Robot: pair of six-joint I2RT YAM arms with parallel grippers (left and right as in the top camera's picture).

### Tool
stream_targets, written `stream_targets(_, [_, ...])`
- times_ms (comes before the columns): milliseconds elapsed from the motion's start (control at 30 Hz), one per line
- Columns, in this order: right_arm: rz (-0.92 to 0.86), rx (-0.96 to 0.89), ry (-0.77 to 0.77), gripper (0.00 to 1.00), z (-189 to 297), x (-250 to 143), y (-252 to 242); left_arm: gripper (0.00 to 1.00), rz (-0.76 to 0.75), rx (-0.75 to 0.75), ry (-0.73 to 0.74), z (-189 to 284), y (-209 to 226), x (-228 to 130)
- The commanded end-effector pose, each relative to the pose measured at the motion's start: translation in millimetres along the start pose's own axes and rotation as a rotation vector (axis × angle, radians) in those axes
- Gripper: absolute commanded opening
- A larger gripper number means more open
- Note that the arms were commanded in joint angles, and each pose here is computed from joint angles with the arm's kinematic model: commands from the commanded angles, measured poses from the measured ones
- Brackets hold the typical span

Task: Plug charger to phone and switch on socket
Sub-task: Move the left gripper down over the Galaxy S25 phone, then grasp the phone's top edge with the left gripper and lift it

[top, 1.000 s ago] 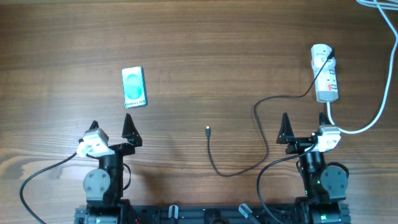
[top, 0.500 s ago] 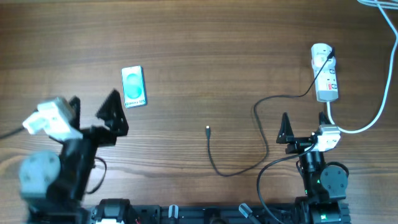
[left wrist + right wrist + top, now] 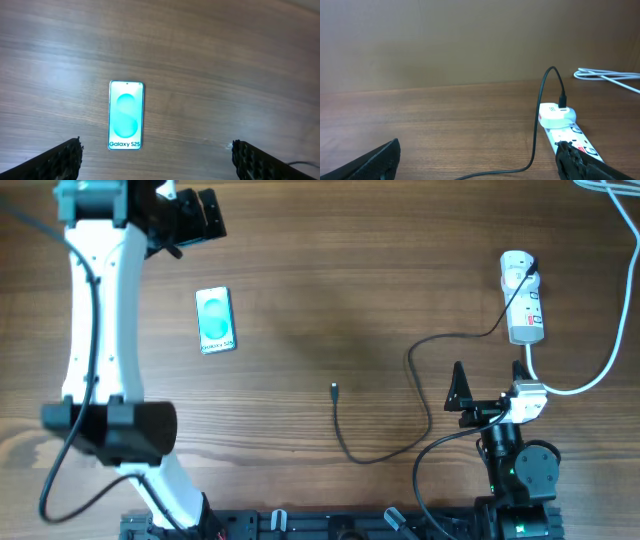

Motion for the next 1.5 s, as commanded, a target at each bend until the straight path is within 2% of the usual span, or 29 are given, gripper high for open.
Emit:
stream_targets(0, [-0.017, -0.007, -0.009, 1.0, 0.3, 1.0, -0.8, 0.84, -0.014, 0.032, 0.058, -34.9, -1.0, 5.5])
stream_targets(167, [-0.017, -0.007, -0.009, 1.0, 0.3, 1.0, -0.8, 0.71, -0.005, 0.118, 0.228, -91.9, 7.0, -3.5])
stream_targets(267, [-0.017, -0.007, -0.009, 1.0, 0.3, 1.0, -0.8, 0.69, 0.0, 0.161, 0.317, -119.4, 13.1, -13.2])
stream_targets(400, [-0.017, -0.007, -0.009, 1.0, 0.3, 1.0, -0.8, 0.75, 0.004, 0.201, 0.398, -150.1, 22.4, -28.0])
stream_targets(433, [-0.017, -0.007, -0.009, 1.0, 0.3, 1.0, -0.8, 0.91, 0.008, 0.208, 0.41, -159.9, 25.5, -33.1])
stream_targets(467, [-0.017, -0.007, -0.009, 1.0, 0.3, 1.0, -0.8, 1.0, 0.006, 0.22, 0.408, -166.3, 28.0, -35.4])
stream_targets(667, [-0.017, -0.007, -0.009, 1.0, 0.3, 1.0, -0.8, 1.0, -0.006, 0.273, 0.401, -211.5, 46.4, -59.1])
stream_targets(967, [-0.017, -0.007, -0.008, 1.0, 0.3, 0.9, -0.8, 1.0, -0.026, 0.337, 0.341, -239.3, 61.6, -72.8])
stream_targets(1033, [-0.017, -0.007, -0.009, 1.0, 0.3, 1.0, -0.8, 0.99, -0.026, 0.341, 0.354, -242.1, 63.8, -77.7])
stream_targets(1100, [-0.017, -0.007, -0.009, 1.0, 0.3, 1.0, -0.8, 0.93, -0.017, 0.32, 0.398, -242.1, 63.9, -84.1])
stream_targets(1300, [-0.017, -0.007, -0.009, 1.0, 0.3, 1.0, -0.8, 0.86, 0.038, 0.169, 0.55, -238.6, 54.1, -100.8])
stream_targets(1467, [-0.017, -0.007, -0.009, 1.0, 0.3, 1.0, -0.8, 0.8, 0.035, 0.198, 0.628, -232.3, 47.3, -115.2])
Point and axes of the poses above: each gripper's point midway between its finger pads, its own z axis back along the fingers, its own y axis along the line the jaws close on, x = y × z, the point moved 10 cm from there along z, back along the fingers, and after that the axes turned 11 degrees about z, right-handed, at the moved point
